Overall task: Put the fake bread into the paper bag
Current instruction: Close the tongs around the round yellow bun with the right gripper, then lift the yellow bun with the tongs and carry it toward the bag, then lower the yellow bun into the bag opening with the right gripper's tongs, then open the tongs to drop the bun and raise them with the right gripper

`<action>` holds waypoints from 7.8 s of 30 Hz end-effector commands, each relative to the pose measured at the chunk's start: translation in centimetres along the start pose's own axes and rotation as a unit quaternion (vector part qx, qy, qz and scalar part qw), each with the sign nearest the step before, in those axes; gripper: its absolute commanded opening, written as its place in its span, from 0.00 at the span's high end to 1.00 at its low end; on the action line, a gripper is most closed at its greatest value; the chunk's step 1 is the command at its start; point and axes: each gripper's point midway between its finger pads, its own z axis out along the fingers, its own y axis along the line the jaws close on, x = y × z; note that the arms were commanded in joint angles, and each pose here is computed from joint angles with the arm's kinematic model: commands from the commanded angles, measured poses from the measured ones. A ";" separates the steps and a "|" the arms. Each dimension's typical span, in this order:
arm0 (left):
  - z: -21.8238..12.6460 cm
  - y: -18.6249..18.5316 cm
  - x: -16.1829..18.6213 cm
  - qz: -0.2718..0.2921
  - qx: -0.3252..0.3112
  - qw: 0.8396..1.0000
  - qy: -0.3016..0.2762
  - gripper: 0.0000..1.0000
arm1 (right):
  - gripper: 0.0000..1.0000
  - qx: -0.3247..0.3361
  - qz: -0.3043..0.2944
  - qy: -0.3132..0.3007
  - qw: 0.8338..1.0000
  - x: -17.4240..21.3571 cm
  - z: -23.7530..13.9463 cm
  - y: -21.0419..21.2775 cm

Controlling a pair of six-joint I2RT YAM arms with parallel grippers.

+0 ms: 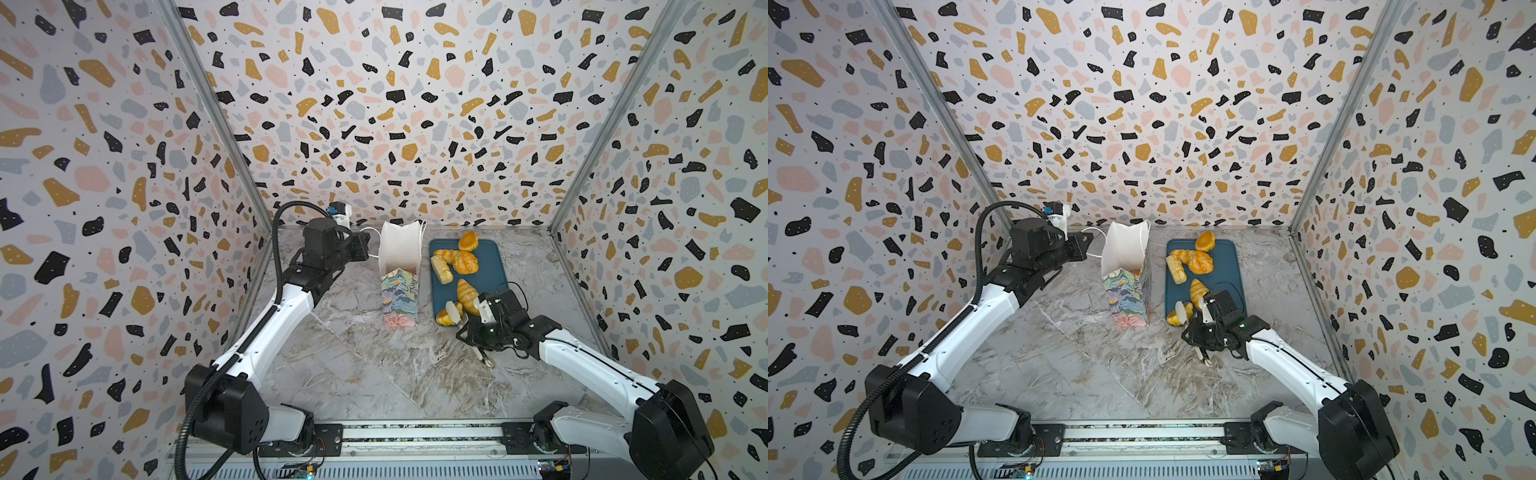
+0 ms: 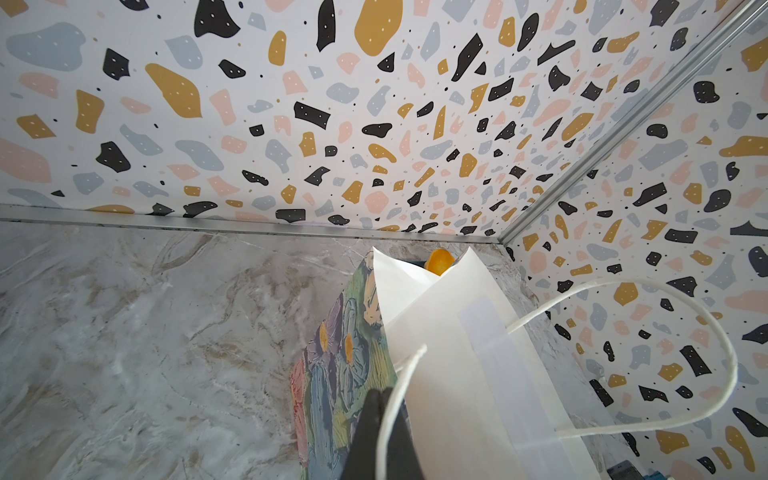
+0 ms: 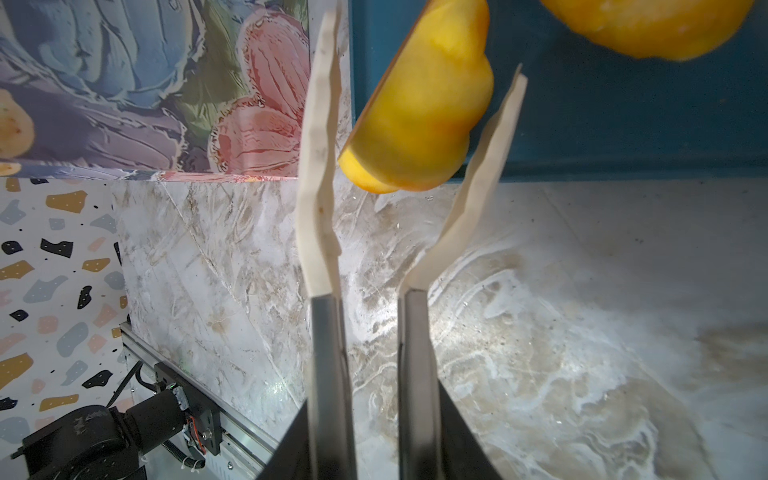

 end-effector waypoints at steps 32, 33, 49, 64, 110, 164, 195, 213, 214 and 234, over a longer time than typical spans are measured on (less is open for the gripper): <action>-0.2 0.0 -0.6 0.004 0.001 1.000 -0.014 1.00 | 0.84 -0.030 -0.026 -0.033 0.999 -1.8 -1.5 2.4; -0.2 0.0 -0.6 0.004 0.000 1.000 -0.014 1.00 | 0.85 -0.031 -0.026 -0.033 0.999 -1.9 -1.6 2.5; -0.2 0.0 -0.6 0.005 0.000 1.000 -0.012 1.00 | 0.86 -0.044 -0.043 -0.067 0.996 -3.5 -3.6 4.2; -0.2 -0.1 -0.6 0.004 0.003 1.000 -0.011 1.00 | 0.87 -0.050 -0.053 -0.106 0.992 -5.7 -5.9 5.7; 0.0 0.2 -0.4 0.003 -0.003 1.000 -0.009 1.00 | 0.91 -0.132 -0.132 -0.265 0.946 -15.0 -16.1 15.9; -0.2 0.1 -0.5 0.004 -0.002 1.000 -0.011 1.00 | 0.93 -0.103 -0.279 -0.256 0.920 -13.5 -15.0 26.3; 0.0 0.2 -0.4 0.003 -0.002 1.000 -0.009 1.00 | 0.87 -0.020 -0.282 -0.190 0.940 -11.8 -10.2 22.0; -0.2 0.1 -0.5 0.003 -0.001 1.000 -0.010 1.00 | 0.62 -0.017 -0.276 -0.192 0.942 -11.7 -10.5 21.8; -0.2 0.1 -0.5 0.003 -0.001 1.000 -0.011 1.00 | 0.62 -0.019 -0.275 -0.195 0.941 -11.7 -10.6 21.9; -0.3 0.1 -0.7 0.007 -0.003 1.000 -0.013 1.00 | 0.59 -0.094 -0.282 -0.263 0.918 -12.0 -15.8 24.4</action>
